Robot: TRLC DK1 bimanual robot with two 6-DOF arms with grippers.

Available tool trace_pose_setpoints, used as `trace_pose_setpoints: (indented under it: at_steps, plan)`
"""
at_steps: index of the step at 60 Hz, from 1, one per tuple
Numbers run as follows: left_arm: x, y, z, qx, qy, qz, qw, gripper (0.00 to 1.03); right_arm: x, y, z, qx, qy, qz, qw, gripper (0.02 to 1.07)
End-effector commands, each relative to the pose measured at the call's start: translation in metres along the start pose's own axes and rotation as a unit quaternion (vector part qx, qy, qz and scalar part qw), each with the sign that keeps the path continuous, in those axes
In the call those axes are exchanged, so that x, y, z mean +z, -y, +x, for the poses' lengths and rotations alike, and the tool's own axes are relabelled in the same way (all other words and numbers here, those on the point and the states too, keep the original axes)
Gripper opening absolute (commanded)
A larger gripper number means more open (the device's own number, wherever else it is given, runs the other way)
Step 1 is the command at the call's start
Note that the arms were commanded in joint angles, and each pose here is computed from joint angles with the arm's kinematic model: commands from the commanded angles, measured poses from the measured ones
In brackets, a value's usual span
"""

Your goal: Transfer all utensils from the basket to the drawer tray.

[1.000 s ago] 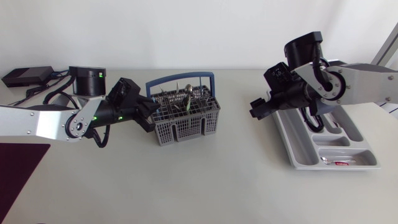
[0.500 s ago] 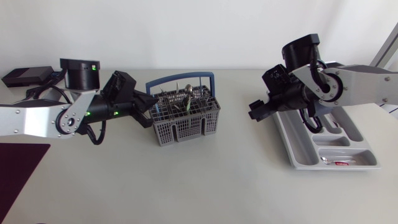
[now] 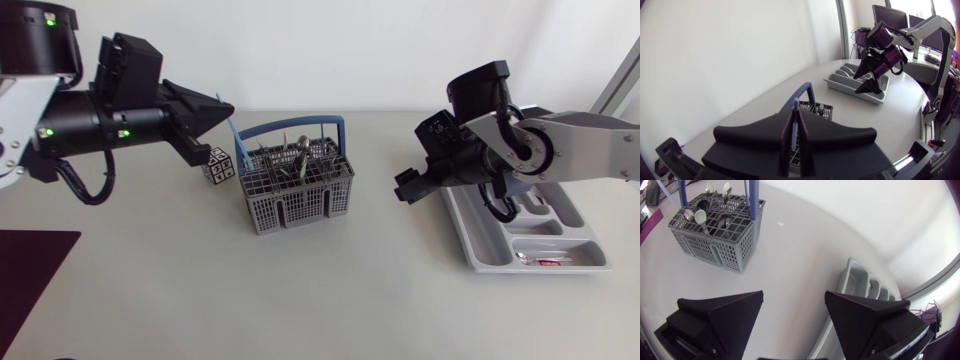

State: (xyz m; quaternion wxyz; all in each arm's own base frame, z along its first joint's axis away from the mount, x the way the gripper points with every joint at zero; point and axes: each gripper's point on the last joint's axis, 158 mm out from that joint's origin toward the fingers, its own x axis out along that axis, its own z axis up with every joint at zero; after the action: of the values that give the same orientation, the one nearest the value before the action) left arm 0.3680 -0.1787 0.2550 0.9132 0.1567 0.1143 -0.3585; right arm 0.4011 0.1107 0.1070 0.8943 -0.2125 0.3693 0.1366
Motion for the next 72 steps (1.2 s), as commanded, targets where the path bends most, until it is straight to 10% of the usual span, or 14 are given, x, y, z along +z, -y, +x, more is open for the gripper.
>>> trace_pose_setpoints:
  at_steps: [1, 35, 58, 72]
  plan:
    - [0.031, 0.006, -0.019, -0.004, 0.024, 0.003, 1.0, 0.04, 0.002, -0.002, -0.013, -0.002, 0.016, 0.003, 1.0, 0.91]
    - [0.047, 0.097, -0.002, -0.176, -0.032, -0.141, 0.974, 0.04, 0.04, -0.131, -0.141, 0.307, 0.15, -0.057, 0.938, 0.9]
    - [0.054, 0.126, 0.016, -0.268, -0.064, -0.207, 0.938, 0.04, 0.047, -0.175, -0.148, 0.373, 0.148, -0.088, 0.912, 0.78]
    - [0.058, 0.133, 0.018, -0.286, -0.072, -0.223, 0.929, 0.04, 0.059, -0.183, -0.147, 0.379, 0.153, -0.095, 0.908, 0.43]
